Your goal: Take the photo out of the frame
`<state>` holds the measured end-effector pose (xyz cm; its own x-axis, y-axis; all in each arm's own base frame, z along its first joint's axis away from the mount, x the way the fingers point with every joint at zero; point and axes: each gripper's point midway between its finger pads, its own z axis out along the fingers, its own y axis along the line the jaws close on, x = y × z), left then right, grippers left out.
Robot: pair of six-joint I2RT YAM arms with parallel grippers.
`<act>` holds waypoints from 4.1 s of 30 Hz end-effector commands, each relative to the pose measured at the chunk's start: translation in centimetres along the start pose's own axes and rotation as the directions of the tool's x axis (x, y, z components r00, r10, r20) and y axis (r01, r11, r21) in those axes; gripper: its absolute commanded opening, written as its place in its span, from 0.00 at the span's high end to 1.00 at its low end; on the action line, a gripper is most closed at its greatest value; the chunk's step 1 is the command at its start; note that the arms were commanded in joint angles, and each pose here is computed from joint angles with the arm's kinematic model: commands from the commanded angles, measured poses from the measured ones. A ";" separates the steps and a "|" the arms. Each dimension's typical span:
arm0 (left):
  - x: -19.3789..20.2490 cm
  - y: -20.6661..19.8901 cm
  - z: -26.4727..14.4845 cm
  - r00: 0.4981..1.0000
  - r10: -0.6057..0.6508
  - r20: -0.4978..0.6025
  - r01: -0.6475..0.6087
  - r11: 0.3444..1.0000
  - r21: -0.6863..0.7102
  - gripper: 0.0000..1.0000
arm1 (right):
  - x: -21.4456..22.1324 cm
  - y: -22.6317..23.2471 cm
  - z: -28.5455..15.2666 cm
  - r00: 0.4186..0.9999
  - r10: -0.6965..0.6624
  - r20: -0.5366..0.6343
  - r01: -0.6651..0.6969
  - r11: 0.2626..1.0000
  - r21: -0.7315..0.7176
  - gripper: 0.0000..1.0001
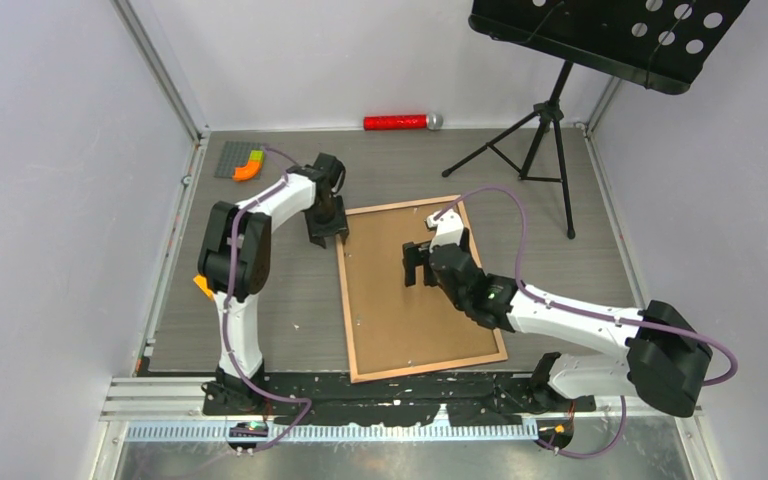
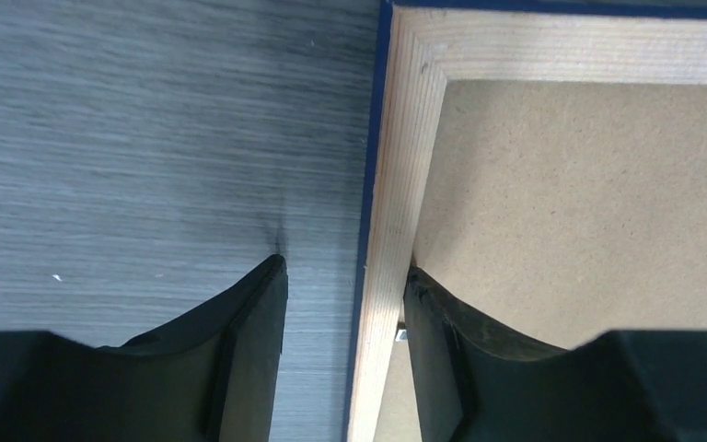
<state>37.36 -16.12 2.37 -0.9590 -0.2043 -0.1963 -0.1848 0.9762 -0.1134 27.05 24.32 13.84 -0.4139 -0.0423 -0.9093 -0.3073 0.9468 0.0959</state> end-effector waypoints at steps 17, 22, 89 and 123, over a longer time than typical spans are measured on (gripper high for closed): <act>13.3 3.7 0.2 0.940 -0.336 -0.058 0.337 0.941 0.012 1.00 | -0.5 8.7 1.9 0.901 -0.401 0.166 0.432 0.787 -0.440 0.04; 14.6 4.2 0.2 0.928 -0.370 -0.041 0.372 0.927 0.059 1.00 | 1.3 13.0 2.3 0.864 -0.456 0.215 0.480 0.612 -0.629 0.04; 12.5 11.3 -3.3 0.710 -0.675 0.201 0.694 0.719 -0.038 1.00 | 1.0 -2.5 2.4 0.965 0.096 -0.246 -0.029 0.964 0.263 0.04; 7.5 8.6 -15.2 0.827 -0.314 0.466 0.236 0.947 0.220 0.00 | 11.4 -12.2 -0.6 0.840 0.417 -0.348 -0.237 0.858 0.455 0.80</act>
<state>23.84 -7.83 13.76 -0.6168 -0.5517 -0.5614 -0.4536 0.8320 -0.3193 23.09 11.55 2.24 -0.7510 0.3473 -0.5615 0.3557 0.9293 0.0990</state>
